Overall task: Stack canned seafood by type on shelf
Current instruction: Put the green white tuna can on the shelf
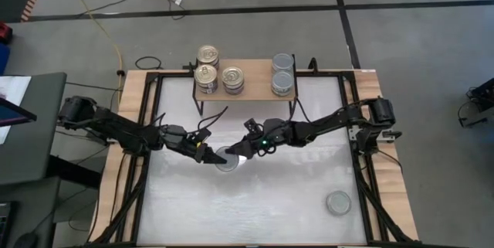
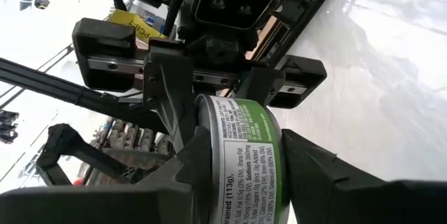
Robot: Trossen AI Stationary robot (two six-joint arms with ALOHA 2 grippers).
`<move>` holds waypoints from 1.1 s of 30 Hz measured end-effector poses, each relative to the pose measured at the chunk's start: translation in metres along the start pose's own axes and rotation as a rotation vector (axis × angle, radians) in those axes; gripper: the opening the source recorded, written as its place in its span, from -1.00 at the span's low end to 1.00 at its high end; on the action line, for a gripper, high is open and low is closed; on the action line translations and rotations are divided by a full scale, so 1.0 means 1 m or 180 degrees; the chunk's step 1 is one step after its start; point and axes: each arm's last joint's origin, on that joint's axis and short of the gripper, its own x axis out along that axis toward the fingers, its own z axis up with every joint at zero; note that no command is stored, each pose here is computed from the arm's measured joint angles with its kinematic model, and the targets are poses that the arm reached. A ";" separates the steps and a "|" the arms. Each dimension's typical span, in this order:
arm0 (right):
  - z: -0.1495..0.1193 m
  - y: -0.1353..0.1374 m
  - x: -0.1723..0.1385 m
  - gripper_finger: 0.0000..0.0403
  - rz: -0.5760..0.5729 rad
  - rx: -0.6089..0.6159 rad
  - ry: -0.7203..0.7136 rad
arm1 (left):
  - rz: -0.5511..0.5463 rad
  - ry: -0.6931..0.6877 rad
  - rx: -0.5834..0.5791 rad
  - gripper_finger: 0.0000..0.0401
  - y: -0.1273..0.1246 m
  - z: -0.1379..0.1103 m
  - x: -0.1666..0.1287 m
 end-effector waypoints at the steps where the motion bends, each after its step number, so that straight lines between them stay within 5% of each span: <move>1: 0.000 0.000 0.000 -0.20 0.0001 0.0000 0.0001 | 0.0002 -0.0009 -0.0001 -0.38 0.000 0.000 0.000; 15: 0.000 0.000 0.000 -0.20 -0.0006 -0.0030 0.0008 | 0.0067 -0.0129 -0.0087 -0.32 0.001 0.001 0.000; 24: -0.003 -0.003 0.000 -0.19 -0.0100 -0.0017 0.0057 | 0.0199 -0.0338 -0.0093 0.04 0.005 0.005 0.000; 33: 0.011 0.004 -0.018 -0.19 -0.0413 0.0074 0.0131 | 0.0285 -0.0586 0.0389 0.27 0.000 0.023 -0.013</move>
